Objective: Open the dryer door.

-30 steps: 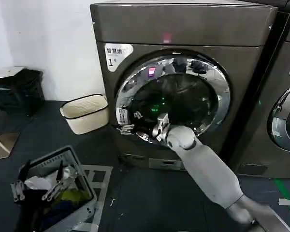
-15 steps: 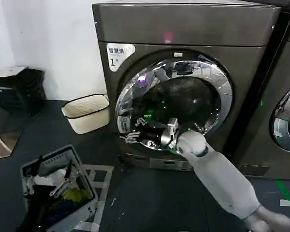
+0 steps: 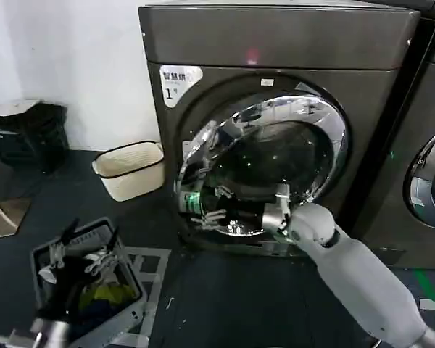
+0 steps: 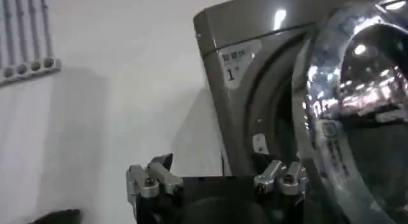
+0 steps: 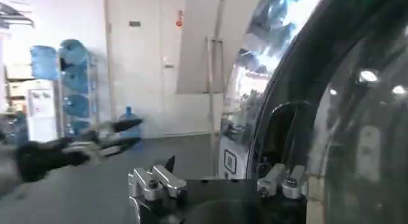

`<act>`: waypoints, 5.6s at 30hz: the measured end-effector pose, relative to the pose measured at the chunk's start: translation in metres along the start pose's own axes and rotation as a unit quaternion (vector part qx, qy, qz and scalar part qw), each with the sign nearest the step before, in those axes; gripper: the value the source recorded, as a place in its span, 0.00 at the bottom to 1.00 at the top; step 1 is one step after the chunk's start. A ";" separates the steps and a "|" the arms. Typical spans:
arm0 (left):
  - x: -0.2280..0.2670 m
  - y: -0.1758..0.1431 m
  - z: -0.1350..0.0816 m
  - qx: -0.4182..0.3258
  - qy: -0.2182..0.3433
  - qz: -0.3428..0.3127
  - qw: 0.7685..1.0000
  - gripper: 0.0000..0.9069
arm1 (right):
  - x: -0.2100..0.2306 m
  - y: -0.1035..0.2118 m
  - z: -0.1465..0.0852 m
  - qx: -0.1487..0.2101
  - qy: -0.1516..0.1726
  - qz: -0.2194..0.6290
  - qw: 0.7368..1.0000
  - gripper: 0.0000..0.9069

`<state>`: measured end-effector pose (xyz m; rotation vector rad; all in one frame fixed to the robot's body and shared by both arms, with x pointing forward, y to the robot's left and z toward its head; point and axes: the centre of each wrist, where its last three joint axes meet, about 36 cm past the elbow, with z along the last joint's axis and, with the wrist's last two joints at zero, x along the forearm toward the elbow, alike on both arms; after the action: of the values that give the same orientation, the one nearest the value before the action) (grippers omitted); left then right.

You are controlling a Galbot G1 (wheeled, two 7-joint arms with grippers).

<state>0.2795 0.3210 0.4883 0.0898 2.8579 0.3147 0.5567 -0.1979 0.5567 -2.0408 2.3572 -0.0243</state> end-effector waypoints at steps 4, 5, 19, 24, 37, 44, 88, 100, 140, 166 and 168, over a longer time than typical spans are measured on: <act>-0.008 0.006 0.003 0.006 -0.001 0.017 1.000 1.00 | 0.013 0.004 0.001 -0.001 0.001 -0.016 1.000 1.00; -0.010 0.007 0.003 0.009 -0.001 0.022 1.000 1.00 | 0.015 0.005 0.001 -0.001 0.001 -0.017 1.000 1.00; -0.046 0.015 0.009 0.007 -0.005 0.109 0.994 1.00 | 0.066 0.016 -0.001 0.023 0.000 -0.059 0.998 1.00; -0.066 0.016 0.010 0.000 -0.013 0.152 0.988 1.00 | 0.091 0.021 0.002 0.030 -0.001 -0.067 0.997 1.00; -0.129 0.030 0.008 -0.036 -0.030 0.262 0.964 1.00 | 0.152 0.051 0.008 0.032 -0.005 -0.033 0.999 1.00; -0.147 0.001 0.008 -0.035 -0.040 0.333 0.941 1.00 | 0.207 0.079 0.010 0.039 -0.012 0.039 0.998 1.00; -0.207 -0.222 0.014 0.048 -0.126 0.438 0.889 1.00 | 0.448 0.516 -0.006 0.262 0.215 0.911 0.234 1.00; -0.222 -0.274 0.016 0.068 -0.138 0.451 0.879 1.00 | 0.443 0.617 -0.012 0.241 0.311 0.916 -0.072 1.00; -0.276 -0.384 0.006 0.071 -0.124 0.467 0.873 1.00 | 0.452 0.722 -0.032 0.238 0.394 0.852 -0.249 1.00; -0.266 -0.383 -0.001 0.074 -0.087 0.481 0.869 1.00 | 0.456 0.713 -0.041 0.233 0.386 0.863 -0.227 1.00; -0.259 -0.374 -0.003 0.078 -0.084 0.482 0.868 1.00 | 0.456 0.708 -0.041 0.227 0.378 0.871 -0.215 1.00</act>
<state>0.5163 -0.0677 0.4742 1.5042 2.4164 0.2259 -0.2097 -0.5481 0.5748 -2.3361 -1.1896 1.1796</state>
